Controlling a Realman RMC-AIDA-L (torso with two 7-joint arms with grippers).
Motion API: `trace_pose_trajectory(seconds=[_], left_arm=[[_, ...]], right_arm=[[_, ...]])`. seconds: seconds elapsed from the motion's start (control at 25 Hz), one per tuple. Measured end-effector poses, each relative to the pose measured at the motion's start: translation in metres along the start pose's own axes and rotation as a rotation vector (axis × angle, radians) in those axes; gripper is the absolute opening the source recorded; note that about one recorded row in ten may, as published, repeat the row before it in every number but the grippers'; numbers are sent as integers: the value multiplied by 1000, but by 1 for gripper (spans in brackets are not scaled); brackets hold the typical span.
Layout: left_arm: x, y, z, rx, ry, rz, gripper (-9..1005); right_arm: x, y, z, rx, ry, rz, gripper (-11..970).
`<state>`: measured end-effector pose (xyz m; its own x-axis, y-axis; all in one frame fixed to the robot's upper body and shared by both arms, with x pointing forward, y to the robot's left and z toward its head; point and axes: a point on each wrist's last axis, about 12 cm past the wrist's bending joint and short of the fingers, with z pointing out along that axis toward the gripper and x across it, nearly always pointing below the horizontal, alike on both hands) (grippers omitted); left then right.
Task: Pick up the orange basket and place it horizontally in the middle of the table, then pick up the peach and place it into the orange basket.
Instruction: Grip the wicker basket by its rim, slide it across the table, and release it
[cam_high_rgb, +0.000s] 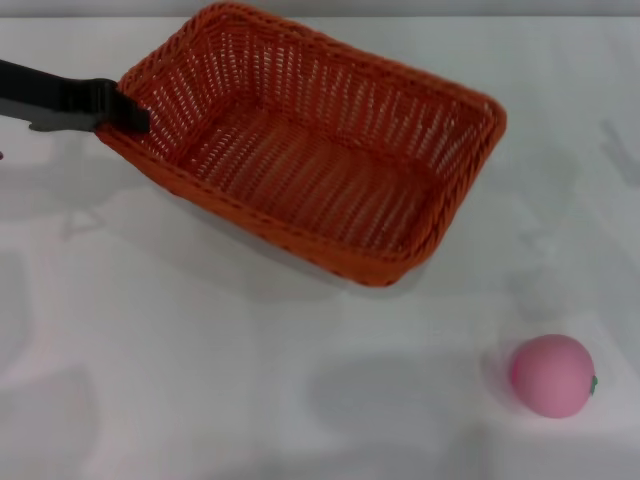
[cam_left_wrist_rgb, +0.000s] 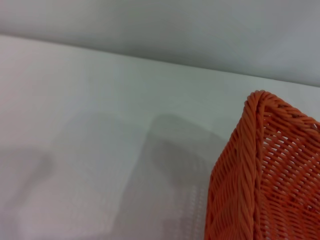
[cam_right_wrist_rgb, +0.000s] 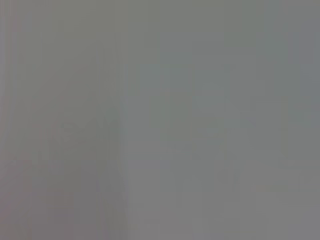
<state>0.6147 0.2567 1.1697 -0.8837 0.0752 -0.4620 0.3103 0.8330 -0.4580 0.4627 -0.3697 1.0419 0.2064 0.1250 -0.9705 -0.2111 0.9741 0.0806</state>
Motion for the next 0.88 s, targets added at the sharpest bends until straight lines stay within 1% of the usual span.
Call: trace_pose_trajectory(seconds=[0.12,0.28,0.36,0.48,0.56,0.72,0.88], left_arm=[[0,0,-1,-14,18,-64,167],[-4,0,-3,-72,31,-155,167],[-8,-2,-2,-107,37,-182,167],[-16,-8,4,-155,61,-194,166],[-22,-15,9,-157,64,-194,166],[-30,-22,15,-144,36,-216,166],[-30,-23,18,-127,24,-250,166]], right_arm=[[-1,-1,1,-2,-2,-6,813],[-2,-2,1,-2,-4,-12,812],[-2,-2,1,-2,-3,-11,811],[-2,-2,1,-2,-3,-12,811],[-2,-2,1,-2,-3,-11,810],[-2,-2,1,-2,-3,-11,809],[-2,-2,1,-2,-3,-11,808]])
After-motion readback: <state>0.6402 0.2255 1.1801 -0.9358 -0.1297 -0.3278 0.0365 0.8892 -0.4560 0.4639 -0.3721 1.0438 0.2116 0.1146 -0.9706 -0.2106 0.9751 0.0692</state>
